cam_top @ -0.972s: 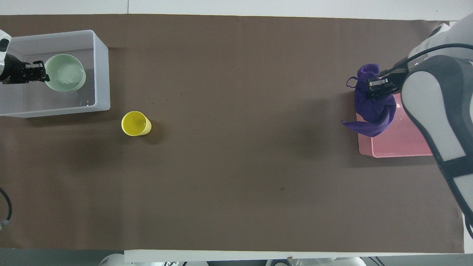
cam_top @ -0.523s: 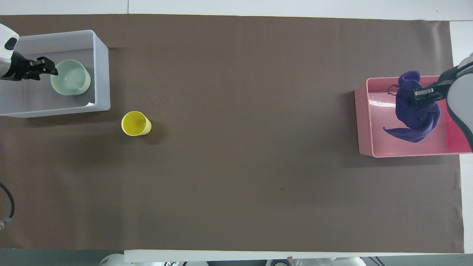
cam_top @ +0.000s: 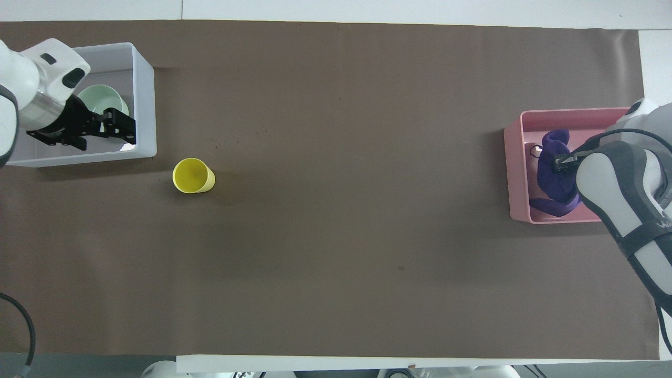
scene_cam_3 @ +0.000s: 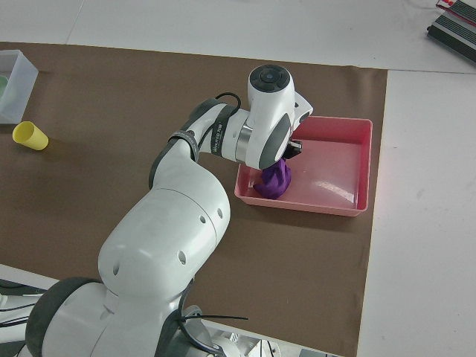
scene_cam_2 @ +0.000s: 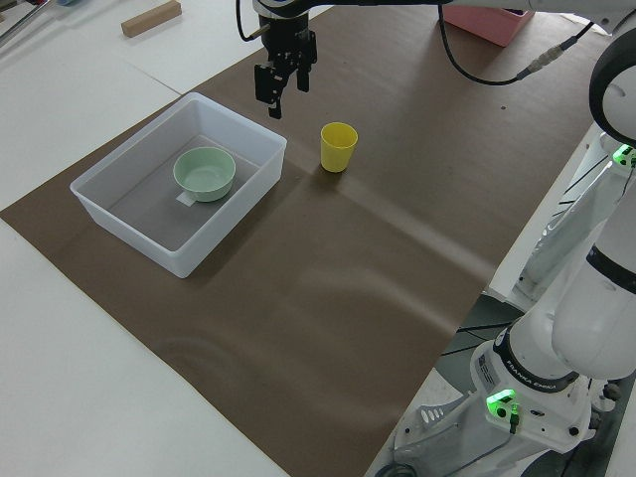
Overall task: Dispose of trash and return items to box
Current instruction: 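Grasp the yellow cup with the left gripper while the right gripper releases the cloth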
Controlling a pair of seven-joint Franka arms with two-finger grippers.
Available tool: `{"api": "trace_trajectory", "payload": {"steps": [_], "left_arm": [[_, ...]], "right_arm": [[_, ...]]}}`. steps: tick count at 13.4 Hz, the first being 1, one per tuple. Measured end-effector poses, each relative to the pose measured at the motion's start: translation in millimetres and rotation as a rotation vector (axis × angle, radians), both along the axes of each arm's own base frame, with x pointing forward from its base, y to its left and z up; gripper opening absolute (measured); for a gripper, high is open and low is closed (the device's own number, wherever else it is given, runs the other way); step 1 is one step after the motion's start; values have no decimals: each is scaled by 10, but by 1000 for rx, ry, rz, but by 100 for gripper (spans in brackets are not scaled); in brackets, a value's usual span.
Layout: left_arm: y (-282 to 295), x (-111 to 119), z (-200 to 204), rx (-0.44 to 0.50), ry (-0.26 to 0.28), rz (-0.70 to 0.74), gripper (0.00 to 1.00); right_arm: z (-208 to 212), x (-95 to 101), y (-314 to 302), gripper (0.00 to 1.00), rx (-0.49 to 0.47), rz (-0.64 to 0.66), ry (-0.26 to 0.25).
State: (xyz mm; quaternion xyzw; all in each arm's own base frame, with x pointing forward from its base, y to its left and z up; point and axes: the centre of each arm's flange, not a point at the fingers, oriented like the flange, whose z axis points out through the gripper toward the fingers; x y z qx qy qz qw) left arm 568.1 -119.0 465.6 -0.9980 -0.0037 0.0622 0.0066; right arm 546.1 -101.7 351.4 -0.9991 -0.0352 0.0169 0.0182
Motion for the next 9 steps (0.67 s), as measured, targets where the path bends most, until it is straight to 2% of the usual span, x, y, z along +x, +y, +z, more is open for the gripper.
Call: {"api": "trace_trajectory", "payload": {"steps": [4, 6, 8, 9], "left_arm": [[-426, -478, -721, -4, -81, 18, 100], [-378, -605, -941, 0, -79, 43, 98], [-343, -661, -1058, 3, -77, 64, 75], [-337, -668, -1095, -1, -92, 71, 61]], "right_arm": [[199, 83, 61, 59, 5, 15, 4], [501, 178, 180, 81, 14, 32, 21], [857, 256, 358, 100, 20, 27, 48], [1028, 277, 428, 100, 22, 22, 62]]}}
